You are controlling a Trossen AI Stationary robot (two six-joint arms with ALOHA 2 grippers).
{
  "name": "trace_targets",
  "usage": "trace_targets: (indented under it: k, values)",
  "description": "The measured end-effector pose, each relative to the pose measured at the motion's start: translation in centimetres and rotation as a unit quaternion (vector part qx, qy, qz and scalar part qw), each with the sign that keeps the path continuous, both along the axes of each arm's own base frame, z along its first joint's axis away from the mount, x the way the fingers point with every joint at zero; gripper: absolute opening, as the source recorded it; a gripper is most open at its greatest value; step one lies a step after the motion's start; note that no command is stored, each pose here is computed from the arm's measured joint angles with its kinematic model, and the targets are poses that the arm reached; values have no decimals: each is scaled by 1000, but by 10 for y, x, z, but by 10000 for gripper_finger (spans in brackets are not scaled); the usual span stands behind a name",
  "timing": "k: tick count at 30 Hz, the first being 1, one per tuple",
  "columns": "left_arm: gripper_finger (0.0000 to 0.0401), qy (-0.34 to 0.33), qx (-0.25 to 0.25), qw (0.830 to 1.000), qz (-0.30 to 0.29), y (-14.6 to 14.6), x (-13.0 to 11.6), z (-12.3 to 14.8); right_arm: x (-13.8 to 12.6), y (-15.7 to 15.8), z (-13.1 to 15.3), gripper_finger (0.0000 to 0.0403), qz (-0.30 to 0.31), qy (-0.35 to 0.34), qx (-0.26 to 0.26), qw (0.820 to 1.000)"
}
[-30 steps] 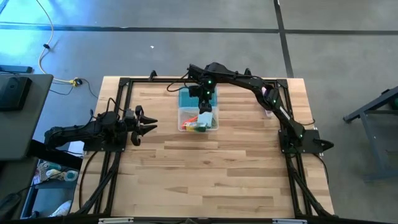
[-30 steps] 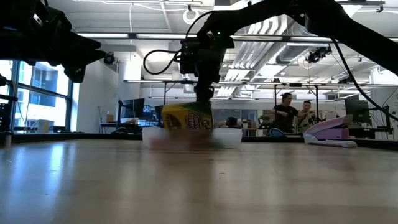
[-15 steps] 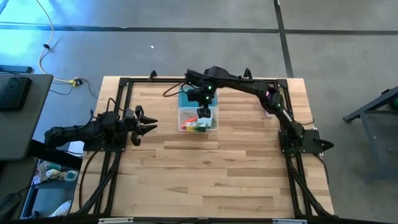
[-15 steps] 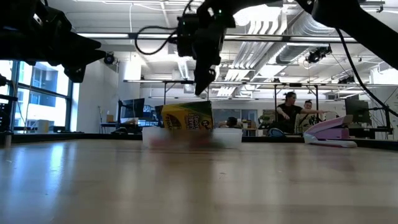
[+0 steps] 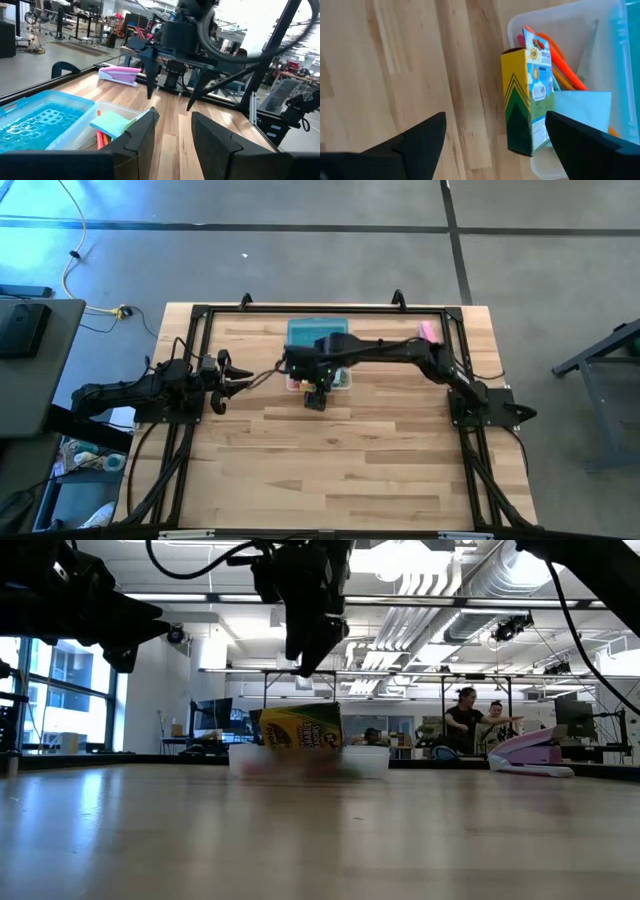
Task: Pack school essentials
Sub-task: Put the crayon box into the blue supply box
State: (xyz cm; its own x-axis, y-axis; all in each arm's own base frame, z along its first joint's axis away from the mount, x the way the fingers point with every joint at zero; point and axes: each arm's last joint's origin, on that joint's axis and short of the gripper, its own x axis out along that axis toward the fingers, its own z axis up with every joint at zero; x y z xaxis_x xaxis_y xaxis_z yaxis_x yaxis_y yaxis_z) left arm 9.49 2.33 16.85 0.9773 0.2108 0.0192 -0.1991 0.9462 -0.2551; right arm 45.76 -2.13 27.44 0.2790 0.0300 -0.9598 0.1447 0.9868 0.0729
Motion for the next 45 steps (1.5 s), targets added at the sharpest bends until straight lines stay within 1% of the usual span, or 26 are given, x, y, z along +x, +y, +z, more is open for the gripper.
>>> trace_targets:
  k: [4, 7, 10, 16, 21, 23, 24, 27, 30, 33, 35, 38, 41, 45]
  values:
    - [117, 0, 0, 1000, 0, 0, 0, 0, -1, 15, 0, 298, -21, 9, -22, 999]
    - [117, 0, 0, 1000, 0, 0, 0, 0, -1, 19, -1, 262, -57, 11, -28, 998]
    - [117, 0, 0, 1000, 0, 0, 0, 0, 2, 20, -5, 217, -85, 6, -15, 996]
    - [117, 0, 0, 1000, 0, 0, 0, 0, 9, 30, -23, 112, -89, 27, 24, 995]
    - [117, 0, 0, 1000, 2, 0, 0, 0, 11, 36, -28, 31, -98, 32, 21, 994]
    - [117, 0, 0, 1000, 2, 0, 0, 0, 12, 33, -29, 9, -112, 29, 14, 993]
    - [117, 0, 0, 1000, 2, 0, 0, 0, 12, 31, -30, 5, -122, 27, 9, 992]
    - [117, 0, 0, 1000, 2, 0, 0, 0, 12, 23, -32, 11, -142, 35, 9, 989]
    - [117, 0, 0, 1000, 2, 0, 0, 0, 14, 20, -38, 5, -142, 47, 29, 988]
    - [117, 0, 2, 1000, 3, 0, 0, 0, 16, 24, -47, 3, -138, 56, 33, 988]
    - [117, 2, 20, 1000, 9, 0, 0, 0, 17, 26, -50, 3, -141, 60, 35, 988]
    - [117, 8, 40, 999, 14, 1, 0, 0, 17, 25, -51, 1, -150, 61, 19, 987]
    - [117, 9, 42, 999, 14, 1, 0, 0, 16, 20, -51, 1, -160, 58, -2, 985]
    - [117, 9, 42, 999, 14, 1, 0, 0, 16, 10, -53, 0, -171, 63, -7, 983]
